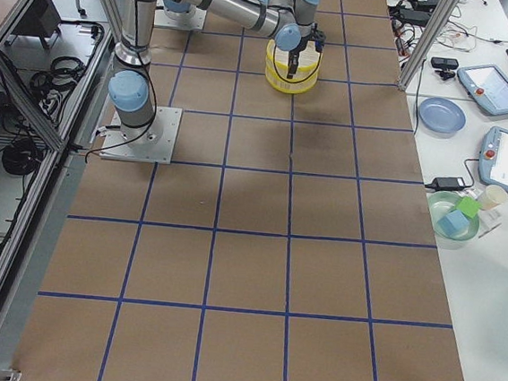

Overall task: Place buns in different layers of steamer
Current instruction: 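Grasp the white bun with the left gripper while the right lifts the top tier, then carry the white bun into the lower steamer tier and release it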

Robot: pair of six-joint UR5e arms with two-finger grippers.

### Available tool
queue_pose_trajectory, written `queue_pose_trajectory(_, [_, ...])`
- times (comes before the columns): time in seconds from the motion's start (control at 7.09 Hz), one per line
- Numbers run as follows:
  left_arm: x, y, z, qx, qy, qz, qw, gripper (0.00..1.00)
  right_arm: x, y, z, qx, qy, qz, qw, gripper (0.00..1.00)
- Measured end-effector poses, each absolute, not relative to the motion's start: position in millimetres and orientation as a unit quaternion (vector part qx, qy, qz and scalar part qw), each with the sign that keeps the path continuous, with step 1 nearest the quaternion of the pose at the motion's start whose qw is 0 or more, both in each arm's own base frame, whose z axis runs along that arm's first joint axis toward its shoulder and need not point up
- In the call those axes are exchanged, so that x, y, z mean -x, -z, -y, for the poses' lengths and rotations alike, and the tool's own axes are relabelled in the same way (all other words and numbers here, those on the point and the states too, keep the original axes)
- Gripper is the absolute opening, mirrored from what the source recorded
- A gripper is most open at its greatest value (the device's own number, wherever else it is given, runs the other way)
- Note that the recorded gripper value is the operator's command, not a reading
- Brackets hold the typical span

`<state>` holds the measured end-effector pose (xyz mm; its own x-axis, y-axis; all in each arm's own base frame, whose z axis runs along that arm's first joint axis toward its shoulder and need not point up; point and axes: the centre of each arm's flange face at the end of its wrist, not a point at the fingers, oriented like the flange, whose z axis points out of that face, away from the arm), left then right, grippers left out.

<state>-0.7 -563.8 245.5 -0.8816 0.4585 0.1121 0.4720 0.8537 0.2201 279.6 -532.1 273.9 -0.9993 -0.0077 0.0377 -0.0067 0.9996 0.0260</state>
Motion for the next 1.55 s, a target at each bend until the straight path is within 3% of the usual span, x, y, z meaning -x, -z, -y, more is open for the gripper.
queue_pose_trajectory(0.28, [-1, -216, 571, 0.236, 0.135, 0.962, 0.031, 0.93, -274, -290, 533, 0.000, 0.003, 1.000, 0.019, 0.00])
queue_pose_trajectory(0.42, [-1, -208, 574, 0.232, 0.136, 0.963, 0.031, 0.83, -265, -315, 529, 0.003, -0.004, 1.000, 0.018, 0.00])
queue_pose_trajectory(0.71, [4, -201, 576, 0.224, 0.137, 0.964, 0.034, 0.75, -217, -381, 518, -0.009, 0.009, 1.000, 0.018, 0.00])
queue_pose_trajectory(0.85, [10, -199, 576, 0.217, 0.139, 0.965, 0.034, 0.33, -179, -410, 514, -0.022, 0.017, 0.999, 0.017, 0.00])
queue_pose_trajectory(0.99, [13, -195, 576, 0.213, 0.144, 0.966, 0.034, 0.00, -139, -433, 509, -0.032, 0.026, 0.999, 0.016, 0.00])
queue_pose_trajectory(1.55, [15, -205, 580, 0.210, 0.136, 0.968, 0.027, 0.00, -65, -452, 502, -0.054, 0.046, 0.997, 0.005, 0.00])
